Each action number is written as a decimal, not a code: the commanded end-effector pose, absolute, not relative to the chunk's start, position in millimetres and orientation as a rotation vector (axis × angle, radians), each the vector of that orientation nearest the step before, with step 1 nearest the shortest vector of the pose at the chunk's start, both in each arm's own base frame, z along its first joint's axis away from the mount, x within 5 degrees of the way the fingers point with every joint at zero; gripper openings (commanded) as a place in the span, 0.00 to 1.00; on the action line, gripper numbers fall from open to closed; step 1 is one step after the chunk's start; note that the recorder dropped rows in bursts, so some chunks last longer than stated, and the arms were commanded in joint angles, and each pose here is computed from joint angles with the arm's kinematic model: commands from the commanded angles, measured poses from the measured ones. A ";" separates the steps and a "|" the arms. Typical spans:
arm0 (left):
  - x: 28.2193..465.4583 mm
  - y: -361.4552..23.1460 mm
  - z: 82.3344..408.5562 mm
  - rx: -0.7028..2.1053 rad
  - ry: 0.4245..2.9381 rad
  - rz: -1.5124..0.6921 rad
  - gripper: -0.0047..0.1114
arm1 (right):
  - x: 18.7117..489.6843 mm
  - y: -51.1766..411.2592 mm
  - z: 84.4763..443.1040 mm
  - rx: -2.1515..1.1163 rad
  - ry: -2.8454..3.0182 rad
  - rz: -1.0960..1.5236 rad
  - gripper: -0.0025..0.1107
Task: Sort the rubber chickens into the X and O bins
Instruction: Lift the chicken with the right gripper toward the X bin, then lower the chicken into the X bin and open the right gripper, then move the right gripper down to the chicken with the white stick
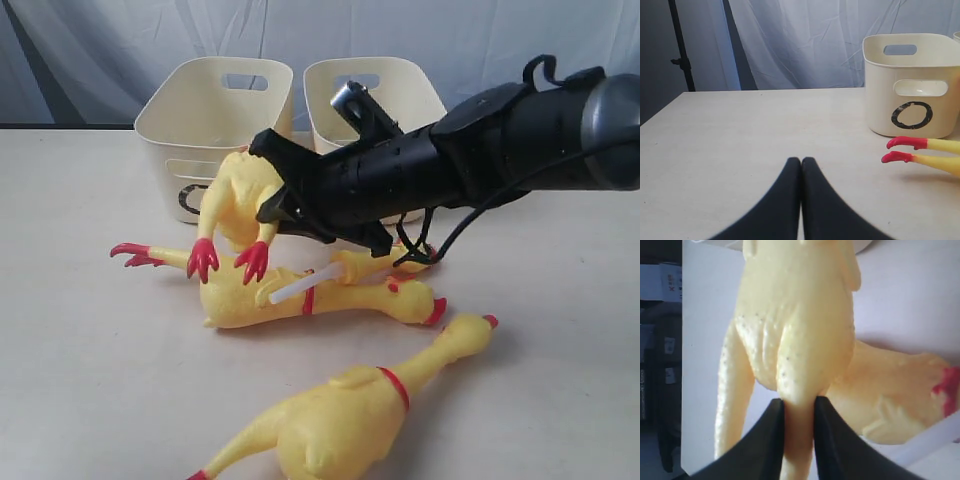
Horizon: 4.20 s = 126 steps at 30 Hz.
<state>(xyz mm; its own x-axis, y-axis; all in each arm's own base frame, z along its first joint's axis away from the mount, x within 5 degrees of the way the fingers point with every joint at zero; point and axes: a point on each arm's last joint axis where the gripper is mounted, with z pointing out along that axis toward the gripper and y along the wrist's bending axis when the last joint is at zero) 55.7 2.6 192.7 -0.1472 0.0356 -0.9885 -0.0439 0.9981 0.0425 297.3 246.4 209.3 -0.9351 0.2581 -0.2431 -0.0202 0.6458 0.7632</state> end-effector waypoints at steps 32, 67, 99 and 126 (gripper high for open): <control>55.6 2.3 192.8 -0.001 1.709 0.066 0.04 | 378.0 219.6 268.9 -0.119 1.696 0.257 0.01; 55.6 2.3 192.8 -0.001 1.709 0.066 0.04 | 409.3 227.9 194.2 -0.035 1.872 0.099 0.01; 55.6 2.3 192.8 -0.001 1.709 0.066 0.04 | 408.6 227.9 194.4 0.002 1.886 0.129 0.68; 55.6 2.3 192.8 -0.001 1.709 0.066 0.04 | 325.0 251.8 298.3 -0.959 1.929 0.547 0.69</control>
<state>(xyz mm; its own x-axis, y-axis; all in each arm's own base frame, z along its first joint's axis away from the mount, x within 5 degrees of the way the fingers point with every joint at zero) 55.7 2.6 192.7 -0.1472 0.0356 -0.9885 -0.0439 0.9981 0.0425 337.3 252.8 294.7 -0.3307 -0.2904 -0.8980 -0.7143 0.6989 0.0370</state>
